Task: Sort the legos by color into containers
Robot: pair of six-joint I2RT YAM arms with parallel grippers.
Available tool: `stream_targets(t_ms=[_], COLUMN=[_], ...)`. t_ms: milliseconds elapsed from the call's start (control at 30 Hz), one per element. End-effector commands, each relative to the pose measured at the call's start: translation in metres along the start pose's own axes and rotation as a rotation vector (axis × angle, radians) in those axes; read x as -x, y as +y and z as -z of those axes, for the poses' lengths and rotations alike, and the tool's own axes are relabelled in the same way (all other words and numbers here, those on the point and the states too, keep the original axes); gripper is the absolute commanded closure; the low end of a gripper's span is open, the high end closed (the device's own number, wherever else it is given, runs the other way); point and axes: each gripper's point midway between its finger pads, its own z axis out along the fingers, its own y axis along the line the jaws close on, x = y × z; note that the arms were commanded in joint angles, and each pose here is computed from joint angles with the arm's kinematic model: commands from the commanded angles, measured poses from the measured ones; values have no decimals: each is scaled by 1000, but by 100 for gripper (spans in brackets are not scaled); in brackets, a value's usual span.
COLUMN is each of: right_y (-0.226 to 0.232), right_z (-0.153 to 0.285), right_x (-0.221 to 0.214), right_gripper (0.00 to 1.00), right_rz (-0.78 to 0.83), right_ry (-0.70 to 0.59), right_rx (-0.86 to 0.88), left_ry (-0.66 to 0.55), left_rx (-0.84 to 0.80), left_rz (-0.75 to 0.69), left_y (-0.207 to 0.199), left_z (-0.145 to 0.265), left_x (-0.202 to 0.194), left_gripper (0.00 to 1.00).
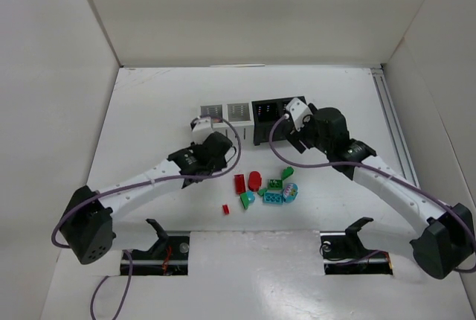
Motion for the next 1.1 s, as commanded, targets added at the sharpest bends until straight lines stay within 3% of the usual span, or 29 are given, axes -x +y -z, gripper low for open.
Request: stream_targets(t_ms=[0,200,467,633,733,867,1033,1067], right_y=[-3,19,44,71,81,109,160,164], right_z=[11,14,5,-1,-5,-9,-25,-29], right_x=[14,16,13,7,8,15,31,30], right_gripper=[22,22,22,22,22,22,22,22], right_rz=[77,151,184,192,205,224,237,240], right_ry=[-76,-105,-88,-68,-67,-69,-55,-48], right_rx=[9,72,126,192,216,267,333,349], left_ry=[-224,-380,-367,-349,-342,-329,-364,-369], left_rx=[-27,-36,-57,-43,-38,-40,-66,-73], left_rz=[89,118,99,81,77,72,98,114], left_y=[-12,-19,-28,-29,-29,-27,-19,-17], left_z=[23,30,-14,-23,-26,-27,-3,1], left_x=[90,178,215,213,211,204,205,204], left_gripper=[85,85,80,62,56,37,0,0])
